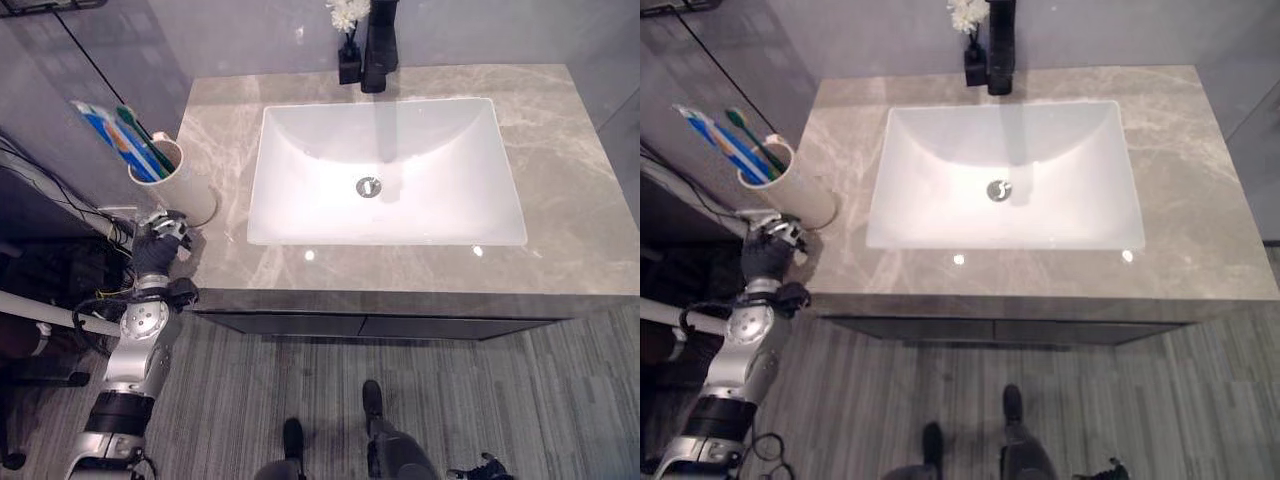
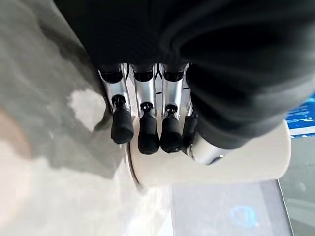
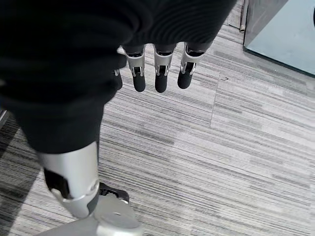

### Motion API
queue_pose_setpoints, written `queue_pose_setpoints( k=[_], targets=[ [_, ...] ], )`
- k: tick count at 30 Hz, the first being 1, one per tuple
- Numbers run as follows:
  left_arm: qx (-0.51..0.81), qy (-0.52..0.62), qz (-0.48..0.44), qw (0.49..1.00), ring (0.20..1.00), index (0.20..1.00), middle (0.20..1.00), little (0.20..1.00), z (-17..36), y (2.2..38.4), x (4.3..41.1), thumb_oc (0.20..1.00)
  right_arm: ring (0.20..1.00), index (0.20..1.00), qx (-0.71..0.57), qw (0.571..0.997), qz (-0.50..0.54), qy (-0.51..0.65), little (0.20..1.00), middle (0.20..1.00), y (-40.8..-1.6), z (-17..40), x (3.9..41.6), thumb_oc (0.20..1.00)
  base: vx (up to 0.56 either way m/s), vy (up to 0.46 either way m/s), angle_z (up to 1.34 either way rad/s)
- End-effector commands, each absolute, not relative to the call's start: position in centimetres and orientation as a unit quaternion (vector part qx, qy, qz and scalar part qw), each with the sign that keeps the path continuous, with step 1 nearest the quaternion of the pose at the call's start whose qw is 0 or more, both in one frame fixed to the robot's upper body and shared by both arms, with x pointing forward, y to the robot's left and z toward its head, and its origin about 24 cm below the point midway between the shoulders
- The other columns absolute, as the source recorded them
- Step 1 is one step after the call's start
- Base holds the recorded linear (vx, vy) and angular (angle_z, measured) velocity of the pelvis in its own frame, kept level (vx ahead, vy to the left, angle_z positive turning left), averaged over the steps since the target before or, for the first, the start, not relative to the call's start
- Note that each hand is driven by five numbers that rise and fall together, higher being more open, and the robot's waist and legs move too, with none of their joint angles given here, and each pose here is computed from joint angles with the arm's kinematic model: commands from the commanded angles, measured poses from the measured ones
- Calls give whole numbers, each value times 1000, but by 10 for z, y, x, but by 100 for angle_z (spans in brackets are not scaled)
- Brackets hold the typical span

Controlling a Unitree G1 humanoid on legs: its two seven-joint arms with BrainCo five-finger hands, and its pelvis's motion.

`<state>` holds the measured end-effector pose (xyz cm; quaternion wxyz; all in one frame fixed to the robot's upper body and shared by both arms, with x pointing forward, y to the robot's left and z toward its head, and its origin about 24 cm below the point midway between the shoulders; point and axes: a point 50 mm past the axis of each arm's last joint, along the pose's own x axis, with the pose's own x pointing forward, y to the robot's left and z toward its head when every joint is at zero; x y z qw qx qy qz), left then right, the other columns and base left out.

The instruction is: Put brush and paste in cup on sink, flatten towel.

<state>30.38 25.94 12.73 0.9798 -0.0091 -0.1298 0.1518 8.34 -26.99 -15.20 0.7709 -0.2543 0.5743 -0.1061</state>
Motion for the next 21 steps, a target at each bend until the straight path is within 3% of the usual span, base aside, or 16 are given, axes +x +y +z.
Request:
queue_pose_setpoints(
  k=[1,10,21],
  targets=[
    [30,-157,182,970,200,200,200,200,148,275,315,200,1000,1000,-277,783,-92,550,1000,1000,-264,-149,103,1000,-43,-6,-3],
    [66,-182,195,961,200,200,200,200,179,277,335,200,1000,1000,-287,797,-82,526,1000,1000,-258,-146,116,1000,-12,-12,-2],
    [55,-153,169,972,200,200,200,200,153,269,327,200,1000,1000,-299,784,-80,538,1000,1000,-265,-147,107,1000,52,-7,-4]
  ],
)
